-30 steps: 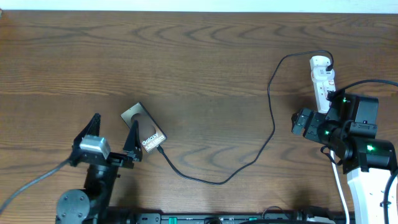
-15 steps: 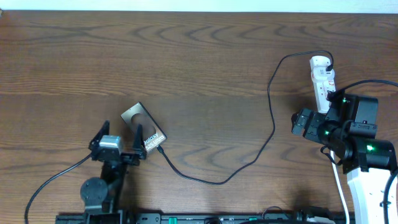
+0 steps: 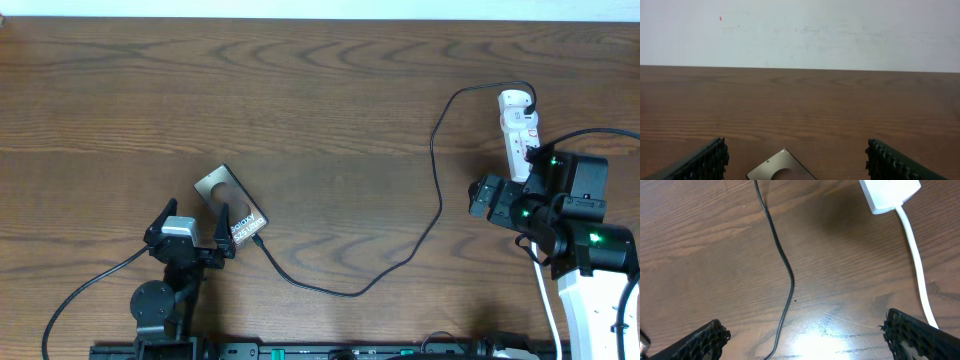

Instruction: Plug charger to phone and switch on socket

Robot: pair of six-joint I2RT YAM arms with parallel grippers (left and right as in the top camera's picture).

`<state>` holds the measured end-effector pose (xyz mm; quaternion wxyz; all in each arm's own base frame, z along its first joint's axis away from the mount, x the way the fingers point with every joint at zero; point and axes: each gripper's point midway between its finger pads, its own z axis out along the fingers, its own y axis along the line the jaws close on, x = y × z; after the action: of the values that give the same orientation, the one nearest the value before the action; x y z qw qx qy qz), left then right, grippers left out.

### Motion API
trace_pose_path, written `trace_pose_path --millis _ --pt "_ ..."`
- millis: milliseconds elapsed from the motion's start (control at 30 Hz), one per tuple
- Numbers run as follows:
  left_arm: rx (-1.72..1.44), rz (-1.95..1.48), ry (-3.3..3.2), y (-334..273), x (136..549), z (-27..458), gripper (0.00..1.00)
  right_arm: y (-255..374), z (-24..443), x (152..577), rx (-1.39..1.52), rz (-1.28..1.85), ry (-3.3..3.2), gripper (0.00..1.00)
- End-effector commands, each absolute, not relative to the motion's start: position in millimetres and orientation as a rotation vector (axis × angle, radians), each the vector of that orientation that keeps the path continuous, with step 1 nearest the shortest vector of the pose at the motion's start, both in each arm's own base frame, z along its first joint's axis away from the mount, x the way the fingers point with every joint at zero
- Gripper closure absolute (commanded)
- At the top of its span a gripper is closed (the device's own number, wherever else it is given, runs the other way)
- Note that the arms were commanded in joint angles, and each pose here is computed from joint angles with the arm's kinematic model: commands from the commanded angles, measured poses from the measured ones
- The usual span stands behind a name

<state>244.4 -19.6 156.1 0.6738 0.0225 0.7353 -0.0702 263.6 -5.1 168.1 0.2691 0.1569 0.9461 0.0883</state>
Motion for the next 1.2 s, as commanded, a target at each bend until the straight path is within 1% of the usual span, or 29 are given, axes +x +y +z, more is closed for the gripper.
trace_pose_path --millis 0,733,867,933,1000,1067,1167 --pt "0.072 -0.163 1.705 -22 243 142 0.14 -2 168 264 0.424 0.253 2.552 0.01" --pt "0.071 -0.163 1.705 -22 243 142 0.14 -4 168 263 0.429 0.241 2.551 0.01" --pt "0.072 -0.163 1.705 -22 243 142 0.14 0 193 277 0.331 0.248 2.371 0.01" --pt "0.072 -0.163 1.705 -22 243 142 0.14 12 216 289 0.16 0.26 2.196 0.01" --pt "0.071 -0.164 1.705 -22 243 142 0.14 32 253 294 -0.068 0.243 1.925 0.01" --pt "0.071 -0.164 1.705 -22 243 142 0.13 45 279 289 -0.21 0.209 1.717 0.01" --pt "0.072 -0.163 1.705 -22 243 142 0.14 65 312 269 -0.408 0.119 1.388 0.01"
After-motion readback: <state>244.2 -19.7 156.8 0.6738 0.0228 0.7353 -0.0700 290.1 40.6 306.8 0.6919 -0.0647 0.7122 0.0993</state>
